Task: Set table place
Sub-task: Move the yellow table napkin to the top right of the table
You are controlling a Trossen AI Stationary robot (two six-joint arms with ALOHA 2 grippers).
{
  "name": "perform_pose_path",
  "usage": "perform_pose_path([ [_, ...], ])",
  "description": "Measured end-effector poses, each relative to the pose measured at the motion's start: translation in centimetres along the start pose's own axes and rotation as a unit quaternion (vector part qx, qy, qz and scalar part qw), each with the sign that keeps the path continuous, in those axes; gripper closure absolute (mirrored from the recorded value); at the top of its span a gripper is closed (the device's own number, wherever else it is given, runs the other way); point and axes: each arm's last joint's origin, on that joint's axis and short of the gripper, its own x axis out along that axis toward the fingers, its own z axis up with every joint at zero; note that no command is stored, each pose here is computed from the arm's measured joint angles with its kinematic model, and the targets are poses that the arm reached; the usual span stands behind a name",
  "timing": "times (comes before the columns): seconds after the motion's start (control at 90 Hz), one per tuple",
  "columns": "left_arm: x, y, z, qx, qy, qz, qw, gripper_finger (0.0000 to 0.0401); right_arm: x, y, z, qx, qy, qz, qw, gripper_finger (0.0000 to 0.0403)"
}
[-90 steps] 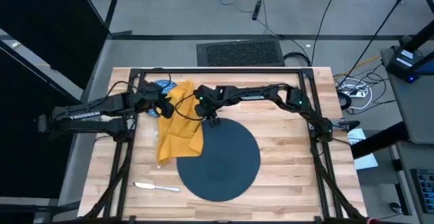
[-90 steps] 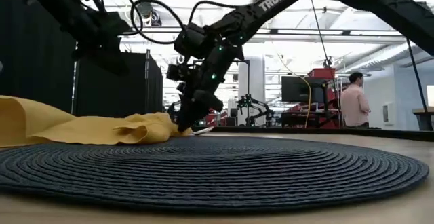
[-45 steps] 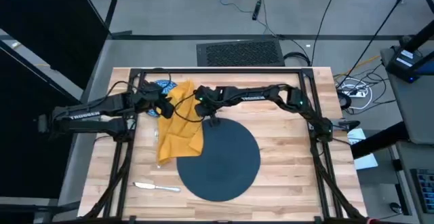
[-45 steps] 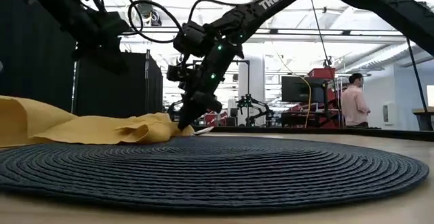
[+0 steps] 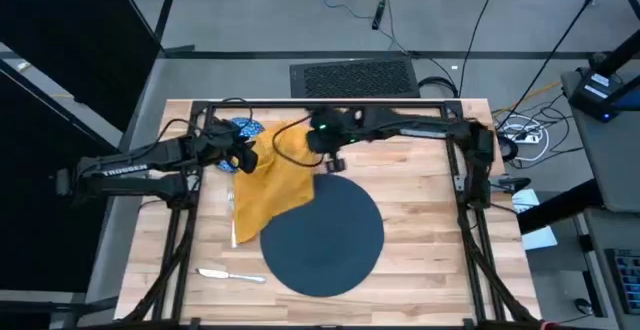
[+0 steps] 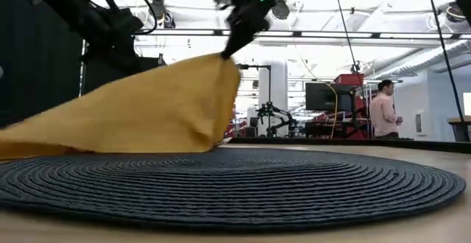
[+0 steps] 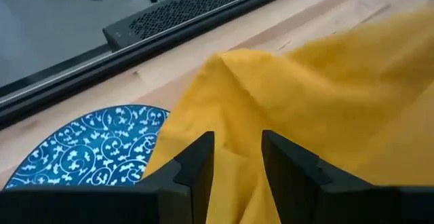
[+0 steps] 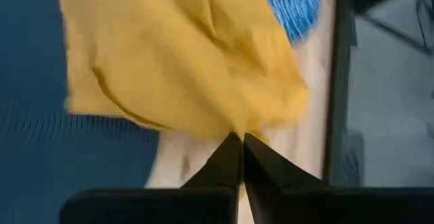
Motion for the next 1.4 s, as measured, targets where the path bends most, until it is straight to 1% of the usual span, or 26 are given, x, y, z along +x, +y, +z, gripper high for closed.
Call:
perform_pose_path([
  [0.078,0.0,0.0,0.0,0.000,0.000,0.000,1.000,0.0292,-2.7,-0.6,-1.3,0.027,0.030,-0.005,0.999,0.0403],
  [0.156,0.0,0.0,0.0,0.001,0.001,0.000,1.000,0.0292,-4.6,-1.0,-2.8,0.061,0.054,-0.004,0.997,0.0403],
  [0.222,0.0,0.0,0.0,0.001,0.001,0.000,1.000,0.0292,-5.5,-1.0,-4.2,0.081,0.081,-0.014,0.993,0.0403],
  [0.322,0.0,0.0,0.0,0.002,0.001,0.000,1.000,0.0292,-6.7,-1.0,-6.4,0.106,0.118,-0.052,0.986,0.0403],
  [0.444,0.0,0.0,0.0,0.010,0.001,-0.002,1.000,0.0292,-8.1,-0.7,-9.1,0.143,0.130,-0.070,0.979,0.0403],
  [0.667,0.0,0.0,0.0,0.010,0.002,-0.004,1.000,0.0292,-10.9,0.5,-13.6,0.200,0.161,-0.146,0.956,0.0403],
  [0.789,0.0,0.0,0.0,0.010,0.002,-0.006,1.000,0.0292,-13.1,1.3,-15.2,0.232,0.139,-0.171,0.948,0.0403],
  [0.956,0.0,-0.1,0.2,0.007,-0.008,-0.010,1.000,0.0292,-16.5,2.1,-17.0,0.269,0.116,-0.225,0.929,0.0403],
  [1.122,0.0,-0.1,0.2,0.006,-0.009,-0.013,1.000,0.0292,-19.5,2.8,-18.7,0.295,0.090,-0.279,0.909,0.0403],
  [1.244,0.0,-0.2,0.2,0.006,-0.008,-0.016,1.000,0.0292,-20.9,3.1,-19.6,0.305,0.072,-0.313,0.897,0.0403],
  [1.289,0.0,-0.2,0.2,0.006,-0.008,-0.016,1.000,0.0292,-21.2,3.1,-19.6,0.309,0.060,-0.314,0.896,0.0403],
  [1.322,0.0,-0.2,0.2,0.006,-0.008,-0.016,1.000,0.0292,-21.3,3.2,-19.5,0.312,0.051,-0.305,0.898,0.0403],
  [1.4,0.0,-0.2,0.2,0.006,-0.008,-0.016,1.000,0.0292,-20.9,3.2,-19.1,0.317,0.029,-0.254,0.914,0.0403],
])
